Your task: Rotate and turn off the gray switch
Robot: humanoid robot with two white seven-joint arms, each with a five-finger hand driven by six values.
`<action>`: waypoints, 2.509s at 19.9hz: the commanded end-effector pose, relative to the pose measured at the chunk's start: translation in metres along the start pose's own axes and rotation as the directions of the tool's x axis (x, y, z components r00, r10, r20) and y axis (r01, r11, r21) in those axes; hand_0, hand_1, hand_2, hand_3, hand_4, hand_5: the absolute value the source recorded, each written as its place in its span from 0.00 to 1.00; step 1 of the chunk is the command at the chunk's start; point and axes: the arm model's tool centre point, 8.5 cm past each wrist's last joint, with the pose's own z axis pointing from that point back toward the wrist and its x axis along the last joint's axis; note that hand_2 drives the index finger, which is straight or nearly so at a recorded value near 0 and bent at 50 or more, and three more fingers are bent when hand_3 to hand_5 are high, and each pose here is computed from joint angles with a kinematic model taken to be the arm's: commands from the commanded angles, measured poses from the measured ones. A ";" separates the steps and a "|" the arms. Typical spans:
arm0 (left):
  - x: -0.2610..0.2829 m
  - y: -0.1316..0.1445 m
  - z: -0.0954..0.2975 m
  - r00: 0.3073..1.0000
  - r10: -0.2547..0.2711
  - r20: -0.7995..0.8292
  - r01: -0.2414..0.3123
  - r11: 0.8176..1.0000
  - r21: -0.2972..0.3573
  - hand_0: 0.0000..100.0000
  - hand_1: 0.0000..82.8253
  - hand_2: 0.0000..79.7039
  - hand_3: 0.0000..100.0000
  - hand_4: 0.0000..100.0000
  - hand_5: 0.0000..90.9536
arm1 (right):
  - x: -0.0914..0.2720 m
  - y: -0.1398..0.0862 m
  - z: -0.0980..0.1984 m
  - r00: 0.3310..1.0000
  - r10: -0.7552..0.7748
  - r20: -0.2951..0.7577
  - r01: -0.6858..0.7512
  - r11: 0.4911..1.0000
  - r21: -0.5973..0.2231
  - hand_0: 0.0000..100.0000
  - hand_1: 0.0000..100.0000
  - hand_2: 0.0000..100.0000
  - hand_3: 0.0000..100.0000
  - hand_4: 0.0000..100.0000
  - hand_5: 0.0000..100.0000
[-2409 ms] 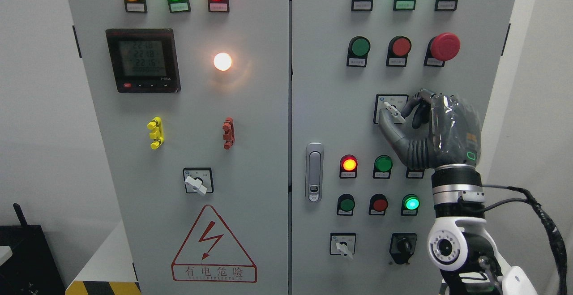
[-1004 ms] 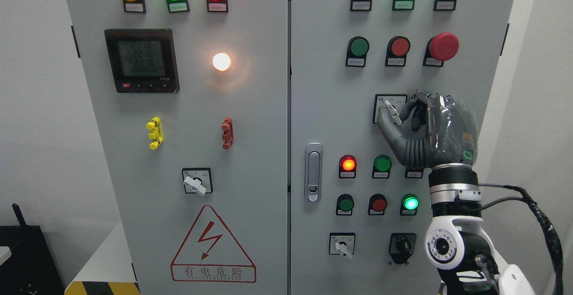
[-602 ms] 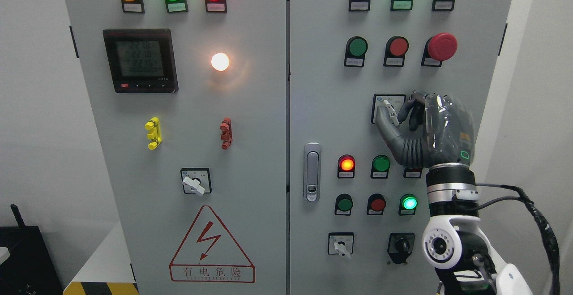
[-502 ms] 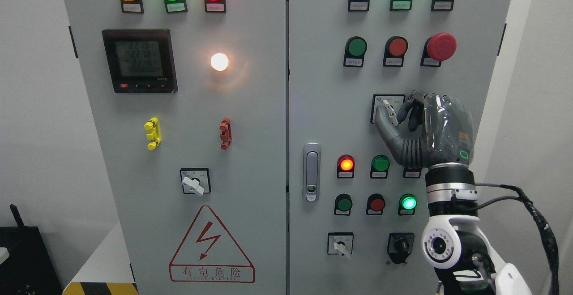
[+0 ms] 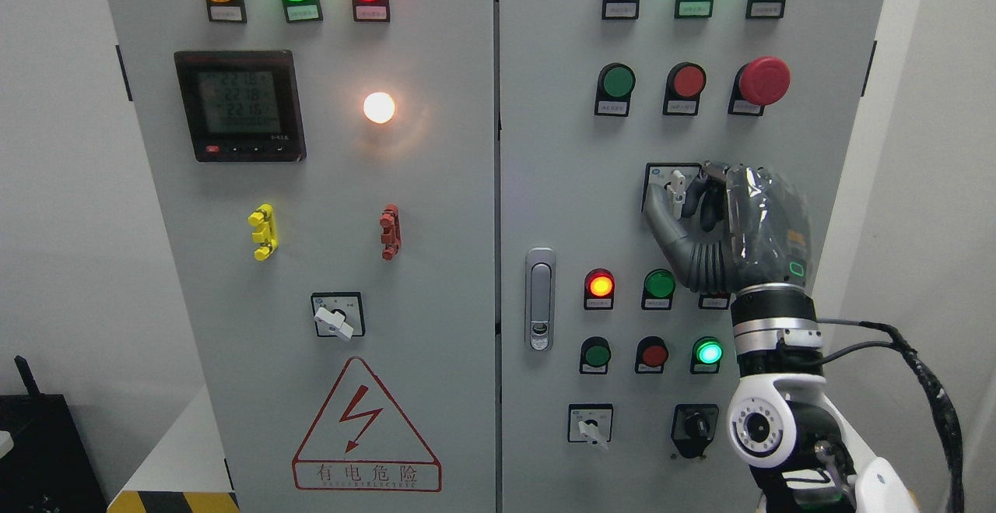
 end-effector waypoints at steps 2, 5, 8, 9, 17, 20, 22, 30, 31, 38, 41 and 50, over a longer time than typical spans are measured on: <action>-0.008 0.000 0.001 0.999 0.022 -0.026 -0.022 1.000 0.003 0.12 0.47 0.00 0.00 0.00 0.00 | 0.001 0.002 0.000 1.000 -0.004 -0.002 0.004 1.000 -0.004 0.49 0.36 0.75 1.00 0.90 1.00; -0.008 0.000 0.001 0.999 0.022 -0.026 -0.022 1.000 0.001 0.12 0.47 0.00 0.00 0.00 0.00 | 0.001 0.002 0.000 1.000 -0.005 -0.003 0.005 1.000 -0.003 0.50 0.36 0.76 1.00 0.90 1.00; -0.008 0.000 0.001 0.999 0.022 -0.026 -0.022 1.000 0.001 0.12 0.47 0.00 0.00 0.00 0.00 | 0.001 0.002 0.000 1.000 -0.005 -0.003 0.005 1.000 -0.005 0.51 0.36 0.76 1.00 0.90 1.00; -0.008 0.000 0.001 0.999 0.022 -0.026 -0.022 1.000 0.001 0.12 0.47 0.00 0.00 0.00 0.00 | 0.001 0.002 0.000 1.000 -0.005 -0.003 0.005 1.000 -0.005 0.50 0.35 0.76 1.00 0.90 1.00; -0.009 0.000 0.001 0.999 0.022 -0.028 -0.022 1.000 0.001 0.12 0.47 0.00 0.00 0.00 0.00 | 0.001 0.002 0.001 1.000 -0.006 -0.004 0.006 1.000 -0.002 0.52 0.34 0.76 1.00 0.90 1.00; -0.008 0.000 0.001 0.999 0.022 -0.026 -0.022 1.000 0.001 0.12 0.47 0.00 0.00 0.00 0.00 | 0.001 0.001 0.001 1.000 -0.008 0.000 0.008 1.000 -0.005 0.53 0.34 0.76 1.00 0.90 1.00; -0.008 0.000 0.001 0.999 0.022 -0.026 -0.022 1.000 0.003 0.12 0.47 0.00 0.00 0.00 0.00 | 0.001 0.000 0.001 1.000 -0.008 0.001 0.008 1.000 -0.008 0.53 0.34 0.76 1.00 0.90 1.00; -0.008 0.000 0.001 0.999 0.022 -0.026 -0.022 1.000 0.001 0.12 0.47 0.00 0.00 0.00 0.00 | -0.001 -0.007 0.002 1.000 0.005 0.012 -0.005 1.000 -0.027 0.53 0.34 0.76 1.00 0.90 1.00; -0.008 0.000 0.001 0.999 0.022 -0.026 -0.022 1.000 0.001 0.12 0.47 0.00 0.00 0.00 0.00 | -0.001 -0.008 0.002 1.000 0.006 0.012 -0.005 1.000 -0.030 0.53 0.34 0.76 1.00 0.90 1.00; -0.008 0.000 0.001 0.999 0.022 -0.026 -0.022 1.000 0.001 0.12 0.47 0.00 0.00 0.00 0.00 | 0.000 -0.015 0.002 1.000 0.006 0.018 -0.005 0.999 -0.049 0.53 0.34 0.75 1.00 0.90 1.00; -0.008 0.000 0.001 0.999 0.022 -0.026 -0.022 1.000 0.001 0.12 0.47 0.00 0.00 0.00 0.00 | -0.001 -0.019 0.006 0.999 0.032 0.030 -0.030 0.997 -0.065 0.53 0.34 0.75 1.00 0.90 1.00; -0.008 0.000 0.001 0.999 0.022 -0.026 -0.022 1.000 0.003 0.12 0.47 0.00 0.00 0.00 0.00 | 0.000 -0.041 0.037 0.991 0.005 0.133 0.015 0.988 -0.152 0.57 0.36 0.63 0.93 0.82 0.95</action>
